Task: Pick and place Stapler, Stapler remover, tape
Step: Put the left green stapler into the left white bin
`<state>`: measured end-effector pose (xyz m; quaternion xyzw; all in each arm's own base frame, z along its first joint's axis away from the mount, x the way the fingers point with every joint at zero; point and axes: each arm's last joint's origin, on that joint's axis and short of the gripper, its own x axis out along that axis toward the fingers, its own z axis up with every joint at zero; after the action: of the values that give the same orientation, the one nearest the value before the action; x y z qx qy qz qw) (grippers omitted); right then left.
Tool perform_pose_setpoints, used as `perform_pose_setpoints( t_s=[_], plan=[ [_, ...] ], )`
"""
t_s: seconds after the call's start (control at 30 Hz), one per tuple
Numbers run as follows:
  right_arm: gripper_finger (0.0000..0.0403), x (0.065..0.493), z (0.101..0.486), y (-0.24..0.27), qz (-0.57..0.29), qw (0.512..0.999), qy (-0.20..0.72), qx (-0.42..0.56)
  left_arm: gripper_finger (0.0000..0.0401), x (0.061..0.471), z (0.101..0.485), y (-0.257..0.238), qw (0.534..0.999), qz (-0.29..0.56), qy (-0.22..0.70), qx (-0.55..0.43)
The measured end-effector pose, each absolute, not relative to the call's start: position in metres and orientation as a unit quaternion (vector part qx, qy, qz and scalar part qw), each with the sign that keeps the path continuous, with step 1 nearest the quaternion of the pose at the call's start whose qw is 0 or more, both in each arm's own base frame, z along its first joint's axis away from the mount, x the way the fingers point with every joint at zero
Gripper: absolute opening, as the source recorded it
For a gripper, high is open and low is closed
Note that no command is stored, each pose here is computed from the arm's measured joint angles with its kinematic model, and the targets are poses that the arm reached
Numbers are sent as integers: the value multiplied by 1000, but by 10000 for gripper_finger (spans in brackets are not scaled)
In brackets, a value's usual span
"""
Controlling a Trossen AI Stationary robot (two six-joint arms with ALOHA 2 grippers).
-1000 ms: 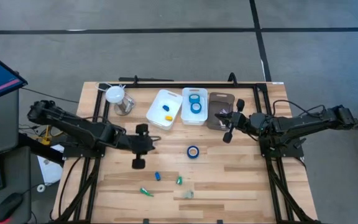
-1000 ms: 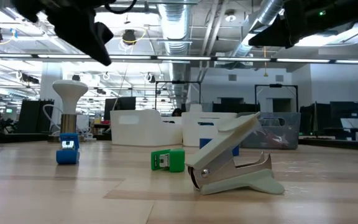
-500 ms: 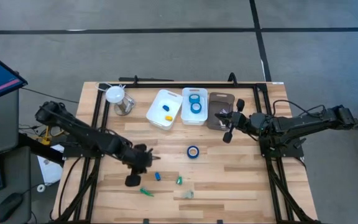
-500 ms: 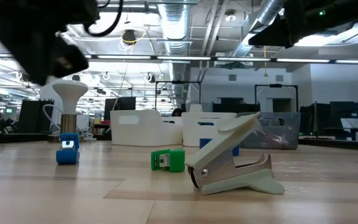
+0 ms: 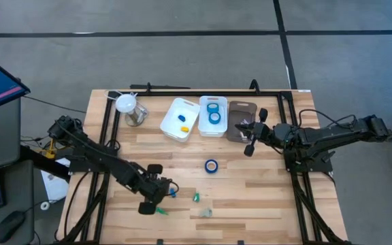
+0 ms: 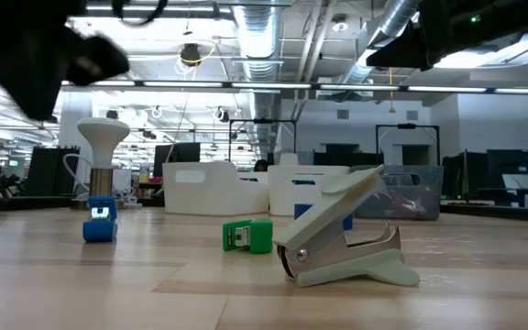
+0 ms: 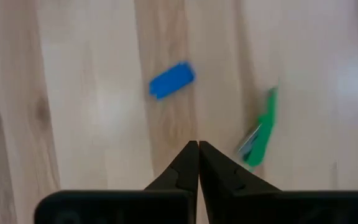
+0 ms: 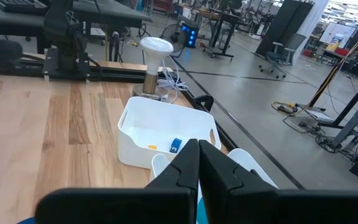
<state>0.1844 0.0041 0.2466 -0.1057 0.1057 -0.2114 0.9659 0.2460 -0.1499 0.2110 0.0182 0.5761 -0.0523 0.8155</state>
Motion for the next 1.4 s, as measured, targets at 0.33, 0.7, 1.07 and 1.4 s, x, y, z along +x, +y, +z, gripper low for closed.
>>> perform_pose_setpoints(
  t_s=[0.33, 0.7, 1.07, 1.4],
  plan=[
    [0, 184, 247, 4, -215, 969, 98, -70, 2, 238, 233, -178, 835, -17, 548, 48],
    [0, 184, 247, 4, -219, 971, 89, -29, 2, 231, 198, -217, 767, -59, 624, 136],
    [0, 184, 244, 4, -219, 970, 97, -23, 2, 243, 203, -236, 798, -58, 581, 150],
    [0, 184, 241, 4, -220, 969, 114, -26, 11, 252, 189, -236, 766, -97, 617, 152]
  ],
)
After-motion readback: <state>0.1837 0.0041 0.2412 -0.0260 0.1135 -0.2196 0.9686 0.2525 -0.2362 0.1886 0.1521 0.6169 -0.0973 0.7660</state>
